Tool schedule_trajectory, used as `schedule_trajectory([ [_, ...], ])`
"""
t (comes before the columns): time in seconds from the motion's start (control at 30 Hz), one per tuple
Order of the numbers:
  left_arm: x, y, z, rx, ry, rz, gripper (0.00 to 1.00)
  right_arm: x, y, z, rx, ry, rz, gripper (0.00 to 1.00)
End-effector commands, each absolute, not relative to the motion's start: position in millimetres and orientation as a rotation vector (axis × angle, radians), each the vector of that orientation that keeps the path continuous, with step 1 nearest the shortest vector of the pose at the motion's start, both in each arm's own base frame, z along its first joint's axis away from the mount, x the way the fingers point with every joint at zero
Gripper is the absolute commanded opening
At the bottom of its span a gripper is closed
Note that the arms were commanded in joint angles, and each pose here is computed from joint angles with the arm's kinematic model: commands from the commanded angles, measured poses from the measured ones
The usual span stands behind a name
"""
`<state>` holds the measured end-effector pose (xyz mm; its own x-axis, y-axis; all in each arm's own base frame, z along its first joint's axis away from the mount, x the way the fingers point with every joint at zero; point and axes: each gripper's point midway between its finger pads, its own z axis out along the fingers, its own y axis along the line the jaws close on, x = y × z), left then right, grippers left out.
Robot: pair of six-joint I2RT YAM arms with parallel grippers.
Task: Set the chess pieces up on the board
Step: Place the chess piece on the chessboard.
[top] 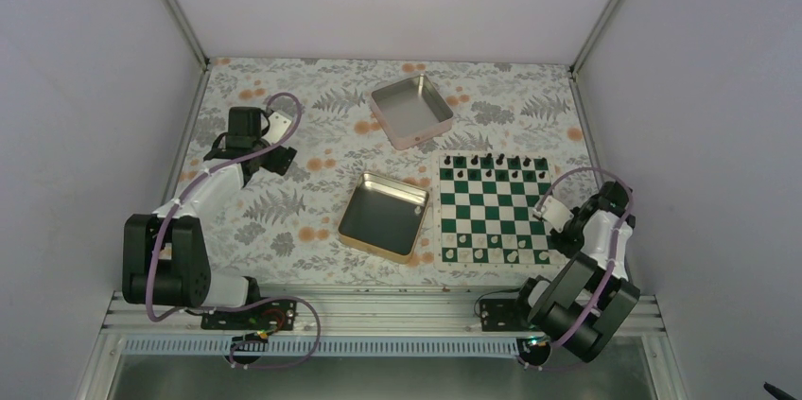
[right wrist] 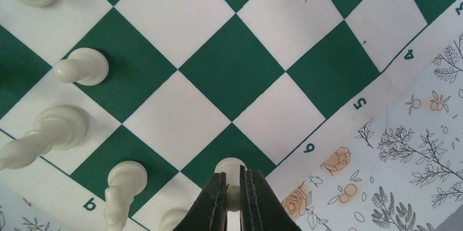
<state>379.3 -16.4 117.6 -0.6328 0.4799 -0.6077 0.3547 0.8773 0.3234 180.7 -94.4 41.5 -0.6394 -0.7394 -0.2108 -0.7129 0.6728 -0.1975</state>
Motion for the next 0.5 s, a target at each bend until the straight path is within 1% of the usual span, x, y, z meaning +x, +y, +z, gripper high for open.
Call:
schedule_trajectory([
  [0.0,382.2,-17.9,118.7,0.607,2.303,0.228,1.00,179.4,-100.7,42.3,-1.170,2.627,-0.168,0.06],
  [0.47,382.5,-18.0,115.7,0.612,2.312,0.227,1.00,182.8,-106.3,39.1,-1.171,2.639,-0.173,0.06],
])
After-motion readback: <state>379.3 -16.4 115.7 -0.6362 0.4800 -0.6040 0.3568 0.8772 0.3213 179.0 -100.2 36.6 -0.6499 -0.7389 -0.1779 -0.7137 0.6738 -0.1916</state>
